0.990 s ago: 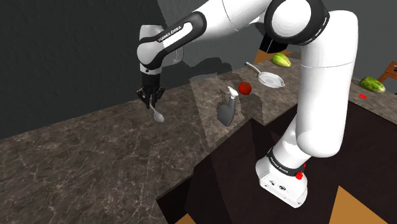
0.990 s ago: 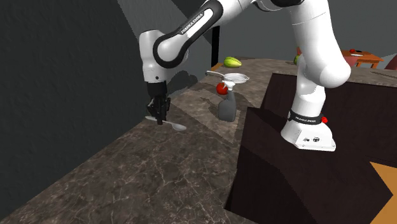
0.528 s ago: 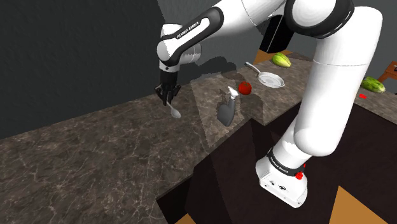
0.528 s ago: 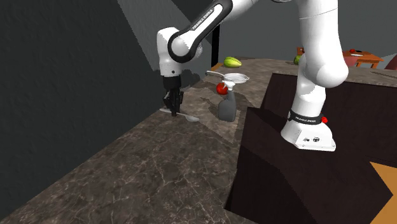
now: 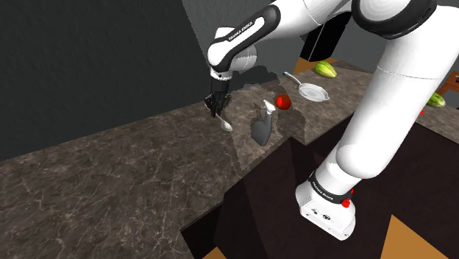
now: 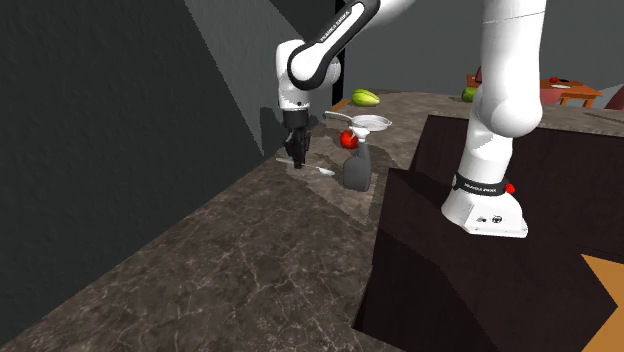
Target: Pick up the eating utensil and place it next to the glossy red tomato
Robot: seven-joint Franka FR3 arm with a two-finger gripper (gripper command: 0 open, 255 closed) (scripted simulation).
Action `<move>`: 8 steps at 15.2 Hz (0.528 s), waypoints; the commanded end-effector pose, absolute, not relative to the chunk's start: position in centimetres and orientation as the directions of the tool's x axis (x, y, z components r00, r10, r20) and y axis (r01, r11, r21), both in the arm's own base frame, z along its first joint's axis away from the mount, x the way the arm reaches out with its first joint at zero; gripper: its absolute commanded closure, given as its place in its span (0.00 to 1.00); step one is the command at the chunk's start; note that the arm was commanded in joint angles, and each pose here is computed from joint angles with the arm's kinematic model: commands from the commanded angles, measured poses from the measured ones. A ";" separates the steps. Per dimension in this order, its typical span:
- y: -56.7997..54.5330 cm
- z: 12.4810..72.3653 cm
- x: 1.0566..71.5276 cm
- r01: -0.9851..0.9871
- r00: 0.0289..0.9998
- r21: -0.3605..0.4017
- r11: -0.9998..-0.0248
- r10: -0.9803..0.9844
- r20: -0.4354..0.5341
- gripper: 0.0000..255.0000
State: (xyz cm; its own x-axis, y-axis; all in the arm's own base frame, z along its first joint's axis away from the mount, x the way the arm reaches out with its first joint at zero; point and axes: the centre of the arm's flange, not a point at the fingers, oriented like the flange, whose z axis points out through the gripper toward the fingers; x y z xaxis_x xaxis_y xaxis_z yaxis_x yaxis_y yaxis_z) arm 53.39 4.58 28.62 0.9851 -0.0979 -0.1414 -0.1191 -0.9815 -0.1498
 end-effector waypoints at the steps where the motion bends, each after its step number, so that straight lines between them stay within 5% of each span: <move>1: 2.3 28.5 52.2 -0.118 0.985 -0.150 -0.982 -0.097 -0.142 1.00; 8: -6.3 28.5 48.7 -0.118 0.985 -0.150 -0.982 -0.097 -0.142 1.00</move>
State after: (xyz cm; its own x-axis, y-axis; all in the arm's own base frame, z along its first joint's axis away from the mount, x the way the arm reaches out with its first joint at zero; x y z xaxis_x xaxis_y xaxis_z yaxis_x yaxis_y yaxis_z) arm 49.59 -5.09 28.44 0.9851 -0.0977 -0.1412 -0.1188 -0.9816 -0.1497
